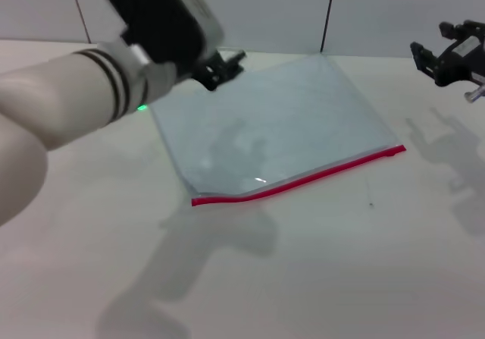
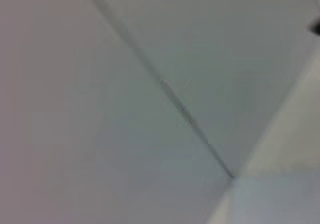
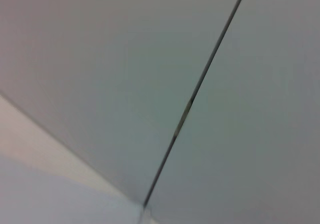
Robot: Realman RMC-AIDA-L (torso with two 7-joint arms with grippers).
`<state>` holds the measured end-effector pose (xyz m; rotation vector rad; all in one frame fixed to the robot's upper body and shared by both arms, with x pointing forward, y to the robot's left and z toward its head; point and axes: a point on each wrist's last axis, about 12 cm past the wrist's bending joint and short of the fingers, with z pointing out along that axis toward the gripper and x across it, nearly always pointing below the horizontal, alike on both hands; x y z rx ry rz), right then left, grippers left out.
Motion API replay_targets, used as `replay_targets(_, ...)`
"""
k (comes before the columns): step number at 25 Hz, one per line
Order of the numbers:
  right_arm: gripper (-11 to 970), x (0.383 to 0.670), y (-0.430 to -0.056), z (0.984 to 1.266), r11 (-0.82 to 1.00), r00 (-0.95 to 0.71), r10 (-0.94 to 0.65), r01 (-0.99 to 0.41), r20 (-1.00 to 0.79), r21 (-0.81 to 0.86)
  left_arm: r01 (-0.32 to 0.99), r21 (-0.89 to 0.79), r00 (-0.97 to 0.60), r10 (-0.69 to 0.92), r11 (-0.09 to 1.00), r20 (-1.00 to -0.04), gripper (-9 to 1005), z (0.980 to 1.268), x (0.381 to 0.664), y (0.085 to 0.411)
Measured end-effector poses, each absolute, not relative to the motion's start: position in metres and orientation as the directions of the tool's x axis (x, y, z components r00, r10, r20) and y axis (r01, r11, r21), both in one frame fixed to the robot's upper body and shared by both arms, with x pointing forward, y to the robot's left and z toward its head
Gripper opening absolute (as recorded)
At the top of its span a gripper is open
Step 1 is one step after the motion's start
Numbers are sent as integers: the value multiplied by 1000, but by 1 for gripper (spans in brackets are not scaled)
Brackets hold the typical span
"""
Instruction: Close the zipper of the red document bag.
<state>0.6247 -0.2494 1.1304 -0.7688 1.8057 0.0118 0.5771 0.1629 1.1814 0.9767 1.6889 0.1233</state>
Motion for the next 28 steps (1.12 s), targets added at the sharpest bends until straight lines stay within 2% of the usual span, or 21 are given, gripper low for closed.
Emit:
replay_targets(7,517,608,-231,1120,866,-149,-380,-403,-913,-295,371,324,-1,349,870,-937,777,1167,581,198)
replay_targets(10,515,605,-226,1114,902,-171,-340,-336,-925,-270,300,248,26,252,921,-967,826,1152,580,213)
replay_targets(13,514,604,-224,1108,927,-201,-311,-282,-929,-249,262,227,23,229,938,-973,874,1133,582,222)
replay_targets(17,512,602,-219,1109,948,-206,-277,-219,-939,-231,231,179,-16,188,956,-982,874,1114,582,230)
replay_targets(23,512,593,-205,1118,969,-76,-240,-79,-968,-234,205,146,-9,151,968,-989,874,1111,580,235)
replay_targets(28,512,584,-207,1098,982,17,-182,-42,-983,-183,200,151,-4,155,968,-988,873,1111,582,236)
